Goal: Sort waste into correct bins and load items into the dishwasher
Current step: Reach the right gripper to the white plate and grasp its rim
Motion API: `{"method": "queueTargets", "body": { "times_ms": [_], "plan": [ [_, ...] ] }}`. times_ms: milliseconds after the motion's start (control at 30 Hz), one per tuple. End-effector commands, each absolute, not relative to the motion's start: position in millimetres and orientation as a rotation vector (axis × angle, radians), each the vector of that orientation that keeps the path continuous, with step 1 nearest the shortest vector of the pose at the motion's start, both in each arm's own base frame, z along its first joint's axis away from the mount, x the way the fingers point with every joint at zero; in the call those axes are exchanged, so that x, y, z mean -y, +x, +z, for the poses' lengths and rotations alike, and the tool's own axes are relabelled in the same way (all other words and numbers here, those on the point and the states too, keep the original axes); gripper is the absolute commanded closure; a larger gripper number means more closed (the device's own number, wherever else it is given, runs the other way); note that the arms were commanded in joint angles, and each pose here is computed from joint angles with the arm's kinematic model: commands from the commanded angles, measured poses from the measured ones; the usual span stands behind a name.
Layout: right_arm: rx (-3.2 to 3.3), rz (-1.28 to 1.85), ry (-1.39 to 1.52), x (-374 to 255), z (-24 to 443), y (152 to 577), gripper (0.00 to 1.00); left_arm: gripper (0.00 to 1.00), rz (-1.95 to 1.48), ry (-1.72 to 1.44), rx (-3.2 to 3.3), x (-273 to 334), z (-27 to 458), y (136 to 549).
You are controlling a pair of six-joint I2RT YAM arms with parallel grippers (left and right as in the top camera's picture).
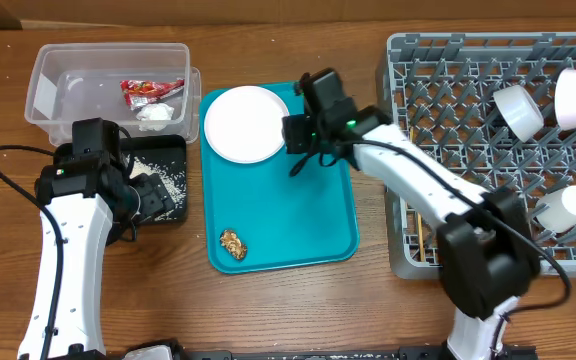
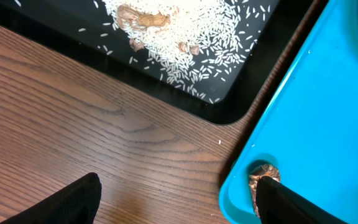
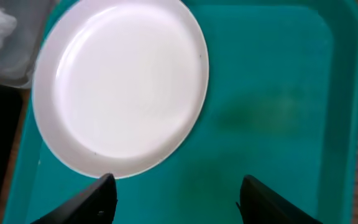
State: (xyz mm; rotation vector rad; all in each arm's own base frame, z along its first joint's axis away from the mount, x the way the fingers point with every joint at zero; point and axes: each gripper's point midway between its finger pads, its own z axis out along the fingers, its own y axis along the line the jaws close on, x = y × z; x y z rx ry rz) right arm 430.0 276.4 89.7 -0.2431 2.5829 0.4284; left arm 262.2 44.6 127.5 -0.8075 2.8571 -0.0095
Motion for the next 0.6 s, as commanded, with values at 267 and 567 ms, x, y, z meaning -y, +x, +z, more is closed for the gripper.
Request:
{"method": "queueTargets", "body": {
  "times_ms": [267,567],
  "plan": [
    [-2.497,0.433,-0.155,-309.7,43.5,458.8,0.38,0.18,0.005,-0.825,-2.840,-47.4,133.8,261.5],
    [-2.650,0.277,-0.149,-286.1,-10.2,440.9,0.51,0.18,0.005,-0.827,-2.843,-47.3,133.6,260.7]
  ]
}}
